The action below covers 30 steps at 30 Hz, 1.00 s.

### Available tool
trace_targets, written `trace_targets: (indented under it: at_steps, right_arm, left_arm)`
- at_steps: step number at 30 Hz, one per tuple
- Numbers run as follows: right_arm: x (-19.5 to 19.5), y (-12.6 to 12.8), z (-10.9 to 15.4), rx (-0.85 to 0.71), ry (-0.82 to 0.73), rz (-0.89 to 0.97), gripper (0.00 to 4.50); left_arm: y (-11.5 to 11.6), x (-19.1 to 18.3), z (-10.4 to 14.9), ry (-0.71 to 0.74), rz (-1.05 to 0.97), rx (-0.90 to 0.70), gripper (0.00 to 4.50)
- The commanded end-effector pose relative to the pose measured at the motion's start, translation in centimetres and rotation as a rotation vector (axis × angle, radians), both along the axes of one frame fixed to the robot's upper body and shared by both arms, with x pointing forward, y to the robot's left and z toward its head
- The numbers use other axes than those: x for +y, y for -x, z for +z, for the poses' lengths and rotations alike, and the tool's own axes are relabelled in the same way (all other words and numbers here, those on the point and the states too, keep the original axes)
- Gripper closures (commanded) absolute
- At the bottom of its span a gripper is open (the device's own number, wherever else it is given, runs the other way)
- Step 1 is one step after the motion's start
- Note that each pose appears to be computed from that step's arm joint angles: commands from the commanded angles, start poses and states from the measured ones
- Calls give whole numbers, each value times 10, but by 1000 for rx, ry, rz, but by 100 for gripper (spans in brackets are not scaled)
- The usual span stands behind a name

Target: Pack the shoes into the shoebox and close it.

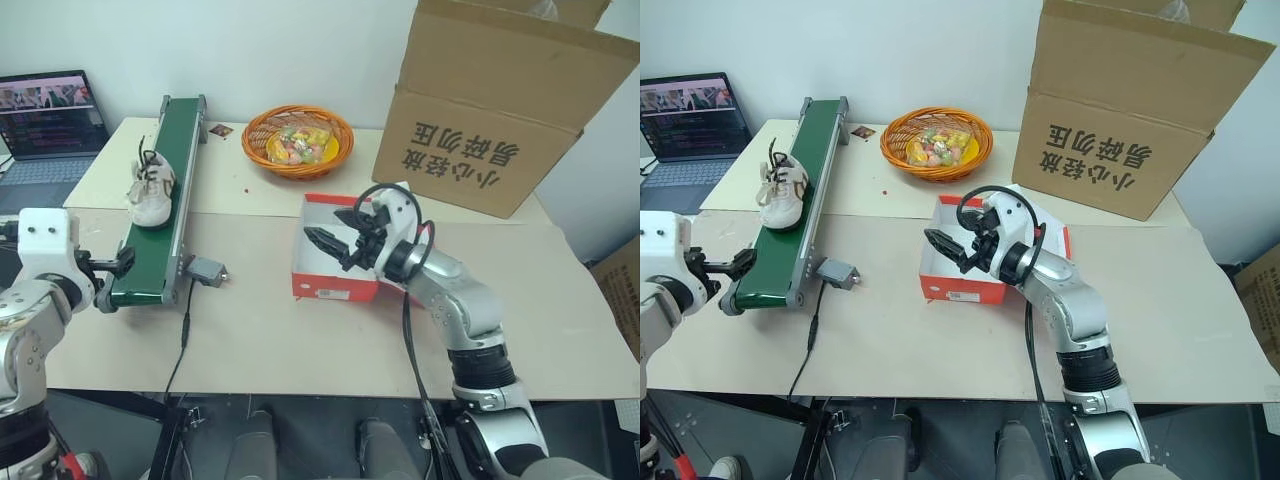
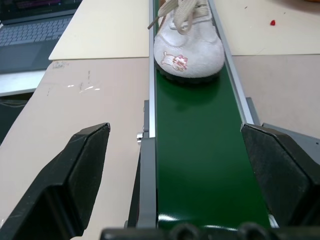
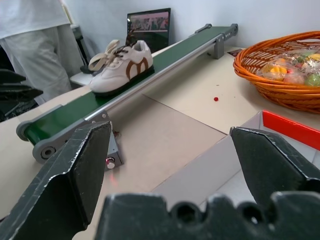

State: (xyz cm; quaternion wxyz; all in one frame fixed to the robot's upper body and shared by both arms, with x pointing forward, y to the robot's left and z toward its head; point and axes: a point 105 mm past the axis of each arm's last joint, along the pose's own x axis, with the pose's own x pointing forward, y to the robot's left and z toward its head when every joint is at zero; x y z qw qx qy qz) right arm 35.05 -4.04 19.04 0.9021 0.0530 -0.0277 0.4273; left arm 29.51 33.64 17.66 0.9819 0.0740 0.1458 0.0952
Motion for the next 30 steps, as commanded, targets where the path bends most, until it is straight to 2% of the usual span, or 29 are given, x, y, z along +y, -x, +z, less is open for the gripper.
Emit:
trace_targets:
  at_steps: [1,15,21,24,28,30]
  right_arm:
    - [-4,1,21,-53,-58,-1,4]
    - [-10,1,32,-50,-126,-15,4]
    - [-17,1,49,-68,-203,-23,4]
    - [-19,1,54,-80,-218,-30,4]
    - [-21,0,56,-83,-224,-39,0]
    - [-21,0,56,-81,-223,-39,0]
  left_arm:
    - [-5,-1,4,-24,-3,-28,0]
    - [-18,-15,-23,21,-38,16,0]
    - [-16,-24,-52,71,-54,112,0]
    - [-15,-30,-58,75,-77,129,0]
    - [-16,-33,-53,62,-100,112,103]
    - [-15,-33,-53,60,-98,113,176]
